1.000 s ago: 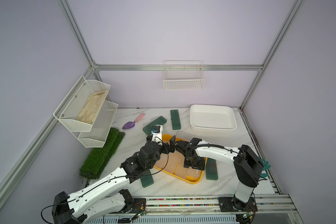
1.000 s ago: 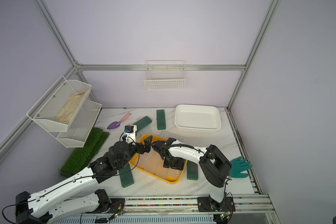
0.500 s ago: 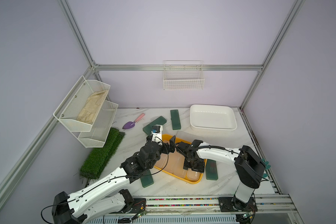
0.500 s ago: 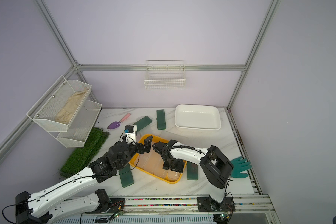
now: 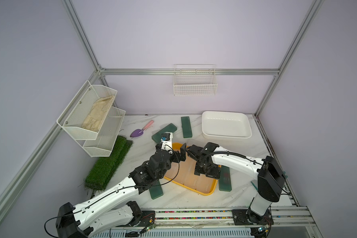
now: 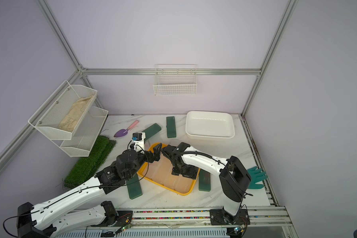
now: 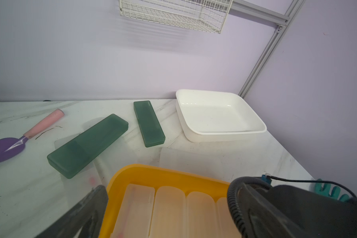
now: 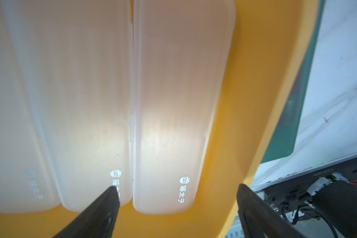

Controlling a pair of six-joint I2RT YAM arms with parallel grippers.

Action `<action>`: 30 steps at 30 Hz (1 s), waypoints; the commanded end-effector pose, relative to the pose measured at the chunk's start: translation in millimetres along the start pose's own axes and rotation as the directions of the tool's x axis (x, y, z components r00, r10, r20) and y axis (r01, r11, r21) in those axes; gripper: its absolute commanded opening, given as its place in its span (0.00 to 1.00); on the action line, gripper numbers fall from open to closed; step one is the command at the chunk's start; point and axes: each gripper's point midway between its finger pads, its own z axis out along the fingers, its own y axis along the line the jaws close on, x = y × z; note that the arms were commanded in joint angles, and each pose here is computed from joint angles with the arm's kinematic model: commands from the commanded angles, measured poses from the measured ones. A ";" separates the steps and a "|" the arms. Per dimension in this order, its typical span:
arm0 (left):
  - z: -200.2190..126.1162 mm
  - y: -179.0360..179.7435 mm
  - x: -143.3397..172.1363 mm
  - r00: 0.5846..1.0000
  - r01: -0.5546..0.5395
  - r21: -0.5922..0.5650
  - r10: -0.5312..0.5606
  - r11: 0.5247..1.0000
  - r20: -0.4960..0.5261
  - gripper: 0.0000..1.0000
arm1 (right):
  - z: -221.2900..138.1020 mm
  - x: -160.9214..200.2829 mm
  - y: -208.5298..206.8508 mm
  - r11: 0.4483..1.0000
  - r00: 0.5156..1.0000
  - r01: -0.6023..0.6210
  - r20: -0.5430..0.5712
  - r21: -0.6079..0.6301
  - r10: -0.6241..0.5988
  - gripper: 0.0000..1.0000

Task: Place the pencil cases by color into the storage box
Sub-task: Place the pencil case at the storage box, then move the storage box to the center of the board.

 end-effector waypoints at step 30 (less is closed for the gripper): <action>59.0 18.6 -61.1 0.976 0.124 0.077 -0.107 0.989 -0.188 1.00 | -86.6 -229.2 -78.4 0.834 0.850 -0.011 0.434 -0.552 0.298 0.85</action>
